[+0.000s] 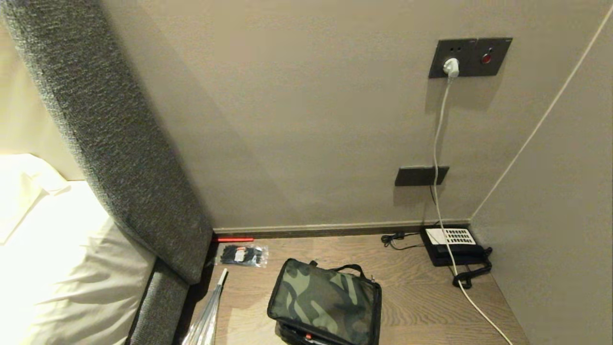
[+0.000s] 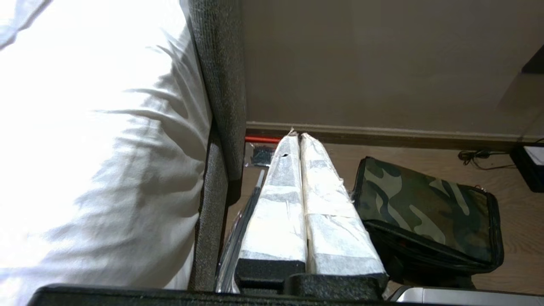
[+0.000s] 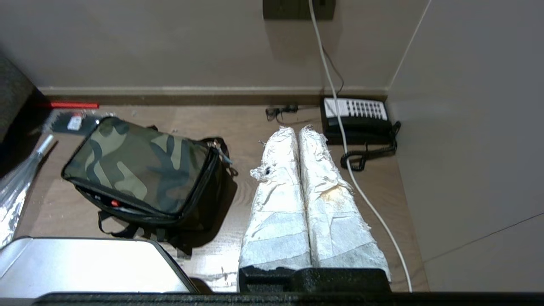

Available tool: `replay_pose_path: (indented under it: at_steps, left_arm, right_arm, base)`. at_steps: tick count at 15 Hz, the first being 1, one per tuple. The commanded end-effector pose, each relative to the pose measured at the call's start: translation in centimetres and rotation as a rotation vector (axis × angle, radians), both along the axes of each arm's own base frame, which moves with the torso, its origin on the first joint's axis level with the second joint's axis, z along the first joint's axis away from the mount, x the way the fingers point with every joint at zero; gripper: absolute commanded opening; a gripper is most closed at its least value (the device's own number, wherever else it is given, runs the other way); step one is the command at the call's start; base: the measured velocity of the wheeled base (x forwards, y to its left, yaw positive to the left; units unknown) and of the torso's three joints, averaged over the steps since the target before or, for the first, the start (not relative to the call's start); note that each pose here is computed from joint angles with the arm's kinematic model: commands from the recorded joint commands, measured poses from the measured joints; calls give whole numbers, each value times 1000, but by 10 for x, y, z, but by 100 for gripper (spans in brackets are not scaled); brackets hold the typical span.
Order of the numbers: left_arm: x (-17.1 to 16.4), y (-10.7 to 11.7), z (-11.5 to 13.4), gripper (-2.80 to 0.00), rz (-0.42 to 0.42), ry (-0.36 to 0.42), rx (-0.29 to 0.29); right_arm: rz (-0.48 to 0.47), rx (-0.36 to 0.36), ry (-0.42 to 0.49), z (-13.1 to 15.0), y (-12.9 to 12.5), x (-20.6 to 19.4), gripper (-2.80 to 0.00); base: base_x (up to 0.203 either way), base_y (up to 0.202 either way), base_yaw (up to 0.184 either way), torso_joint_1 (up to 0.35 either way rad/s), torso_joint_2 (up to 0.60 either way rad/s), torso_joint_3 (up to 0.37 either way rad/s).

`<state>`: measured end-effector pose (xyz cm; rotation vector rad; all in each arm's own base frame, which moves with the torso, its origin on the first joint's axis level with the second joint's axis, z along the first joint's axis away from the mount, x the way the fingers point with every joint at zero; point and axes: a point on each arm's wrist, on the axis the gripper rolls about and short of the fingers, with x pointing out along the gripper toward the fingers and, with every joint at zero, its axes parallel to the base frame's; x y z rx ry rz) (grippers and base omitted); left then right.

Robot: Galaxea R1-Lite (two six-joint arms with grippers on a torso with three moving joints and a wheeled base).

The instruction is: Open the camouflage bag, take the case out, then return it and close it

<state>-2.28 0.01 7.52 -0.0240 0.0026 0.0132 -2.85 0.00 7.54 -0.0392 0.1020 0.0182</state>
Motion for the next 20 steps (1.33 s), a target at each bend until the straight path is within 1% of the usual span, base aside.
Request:
replay_pose_path:
  at_steps: [1, 18, 20]
  left_arm:
    - [0, 0, -1, -280, 1, 2, -1]
    - [0, 0, -1, -280, 1, 2, 2]
    - [0, 0, -1, -280, 1, 2, 4]
  right_arm:
    - [1, 0, -3, 0, 0, 0, -280]
    - [1, 1, -3, 0, 0, 0, -280]
    - [2, -2, -3, 0, 0, 0, -280]
  base:
    - [0, 0, 0, 2, 6, 193]
    - [0, 0, 0, 2, 3, 201]
    - [0, 0, 0, 6, -4, 104]
